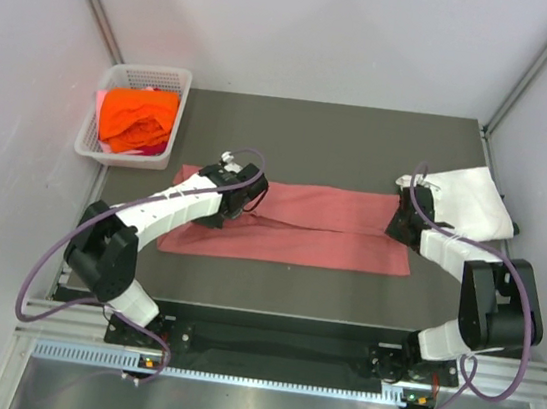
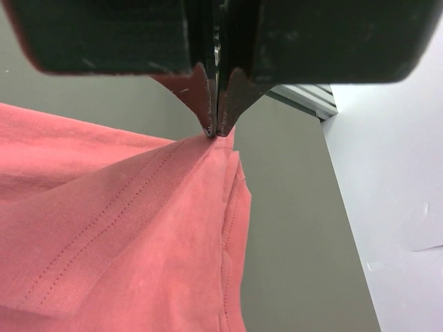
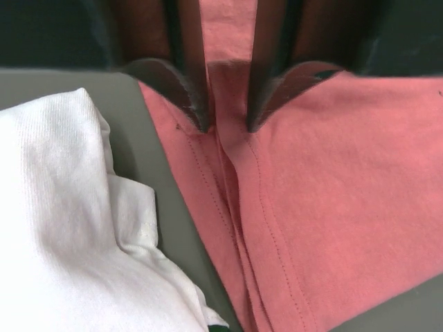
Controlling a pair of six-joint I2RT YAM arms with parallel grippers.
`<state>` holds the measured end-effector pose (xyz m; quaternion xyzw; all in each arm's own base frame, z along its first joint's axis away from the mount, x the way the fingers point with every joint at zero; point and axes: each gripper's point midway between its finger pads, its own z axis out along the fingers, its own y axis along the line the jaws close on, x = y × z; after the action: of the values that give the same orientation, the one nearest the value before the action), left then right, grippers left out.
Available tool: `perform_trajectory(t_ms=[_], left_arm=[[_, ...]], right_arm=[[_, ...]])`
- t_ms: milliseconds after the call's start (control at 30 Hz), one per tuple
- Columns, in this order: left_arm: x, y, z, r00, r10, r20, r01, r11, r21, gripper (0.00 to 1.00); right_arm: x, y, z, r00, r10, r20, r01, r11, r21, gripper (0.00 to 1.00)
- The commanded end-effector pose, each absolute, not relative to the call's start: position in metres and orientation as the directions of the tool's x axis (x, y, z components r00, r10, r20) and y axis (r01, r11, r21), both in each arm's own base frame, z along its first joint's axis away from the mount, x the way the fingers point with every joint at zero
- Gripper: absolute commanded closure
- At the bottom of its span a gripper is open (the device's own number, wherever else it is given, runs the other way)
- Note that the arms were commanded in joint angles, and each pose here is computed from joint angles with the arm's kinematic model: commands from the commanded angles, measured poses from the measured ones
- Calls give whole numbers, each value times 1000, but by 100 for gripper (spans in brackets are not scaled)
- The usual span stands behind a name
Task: Fold and stack the t-shirts
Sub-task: Fold the tshirt
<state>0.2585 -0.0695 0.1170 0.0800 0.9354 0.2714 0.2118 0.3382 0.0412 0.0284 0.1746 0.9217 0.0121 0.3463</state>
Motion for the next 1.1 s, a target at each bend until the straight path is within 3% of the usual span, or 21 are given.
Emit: perform_trajectory(t_ms=[0,167,300,500,700,967,1067], left_arm=[[256,-71,120,-905,289,-311,78,833,547,100],[254,-77,115,-906,312,-287,125,843,523,100],[249,-88,105,-910,330,-250,175,855,489,99],[234,-128,95,-902,367,-225,288,903,319,67],[241,-146,113,-877,313,-364,261,948,185,44],[286,-106,146,-847,-56,-528,-23,997,-69,40],[295,-94,152,-810,-124,-573,-87,992,-93,40]], right_arm=[[353,46,42,-662,339,-668,306,936,172,78],[353,44,49,-651,339,-679,310,936,169,91],[355,43,56,-645,337,-686,310,936,168,91],[356,48,72,-629,337,-700,287,938,193,84],[352,63,99,-608,333,-721,214,943,255,75],[340,103,140,-589,298,-751,100,949,298,71],[340,112,143,-590,288,-754,74,949,305,71]])
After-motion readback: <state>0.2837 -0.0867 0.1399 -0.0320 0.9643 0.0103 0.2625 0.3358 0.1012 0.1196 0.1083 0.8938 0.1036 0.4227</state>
